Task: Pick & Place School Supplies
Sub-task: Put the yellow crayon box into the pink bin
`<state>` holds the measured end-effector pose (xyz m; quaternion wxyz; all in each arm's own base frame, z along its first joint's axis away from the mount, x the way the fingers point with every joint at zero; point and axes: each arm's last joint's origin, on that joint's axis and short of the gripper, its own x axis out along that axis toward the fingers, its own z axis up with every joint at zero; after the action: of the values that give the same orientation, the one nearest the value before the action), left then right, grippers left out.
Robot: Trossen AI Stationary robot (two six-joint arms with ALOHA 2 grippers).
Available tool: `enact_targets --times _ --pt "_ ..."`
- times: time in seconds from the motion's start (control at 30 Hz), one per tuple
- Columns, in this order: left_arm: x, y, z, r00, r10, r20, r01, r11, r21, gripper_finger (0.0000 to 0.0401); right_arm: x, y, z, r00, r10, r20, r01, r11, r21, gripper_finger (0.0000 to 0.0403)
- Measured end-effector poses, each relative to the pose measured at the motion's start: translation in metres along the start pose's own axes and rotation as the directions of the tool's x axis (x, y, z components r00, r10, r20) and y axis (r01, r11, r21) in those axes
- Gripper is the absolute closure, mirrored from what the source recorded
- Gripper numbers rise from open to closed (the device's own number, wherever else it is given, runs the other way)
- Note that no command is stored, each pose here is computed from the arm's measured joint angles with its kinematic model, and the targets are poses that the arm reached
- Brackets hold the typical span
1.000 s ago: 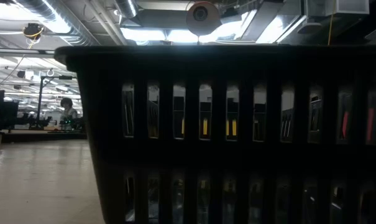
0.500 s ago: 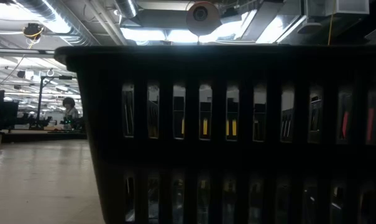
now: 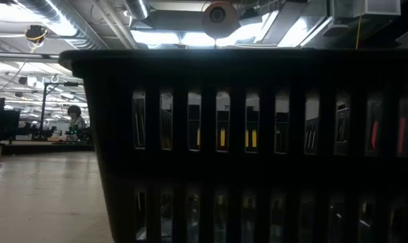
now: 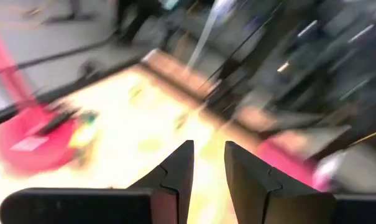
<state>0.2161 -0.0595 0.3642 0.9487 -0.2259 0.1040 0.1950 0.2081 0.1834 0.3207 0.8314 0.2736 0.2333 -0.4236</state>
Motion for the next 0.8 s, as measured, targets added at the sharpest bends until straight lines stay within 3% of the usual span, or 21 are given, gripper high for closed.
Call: enact_targets --times 0.2,0.3,0.4,0.5,0.63,0.8 --pt "0.041 0.021 -0.024 0.962 0.2 -0.188 -0.167 0.97 0.179 0.0287 0.001 -0.014 0.038 1.0 0.013 0.028 -0.014 0.999 0.037 0.0296" --pt "0.066 0.029 -0.03 0.948 0.284 -0.142 -0.23 0.922 0.31 0.0265 -0.003 -0.021 0.051 0.999 0.03 0.041 -0.032 0.998 0.046 0.0296" --pt "0.095 0.033 -0.039 0.963 0.261 -0.072 -0.209 0.886 0.414 0.0248 -0.004 -0.026 0.06 0.998 0.04 0.051 -0.042 0.998 0.052 0.0295" --pt "0.124 0.057 -0.049 0.963 0.246 -0.111 -0.181 0.895 0.408 0.0237 -0.004 -0.027 0.063 0.998 0.037 0.051 -0.039 0.998 0.04 0.0295" --pt "0.151 0.093 -0.069 0.937 0.315 -0.153 -0.235 0.889 0.393 0.0233 -0.004 -0.027 0.063 0.998 0.038 0.051 -0.04 0.999 0.037 0.0295" --pt "0.177 0.128 -0.071 0.942 0.268 -0.204 -0.191 0.925 0.329 0.0233 -0.004 -0.027 0.063 0.998 0.035 0.046 -0.037 0.999 0.04 0.0295"
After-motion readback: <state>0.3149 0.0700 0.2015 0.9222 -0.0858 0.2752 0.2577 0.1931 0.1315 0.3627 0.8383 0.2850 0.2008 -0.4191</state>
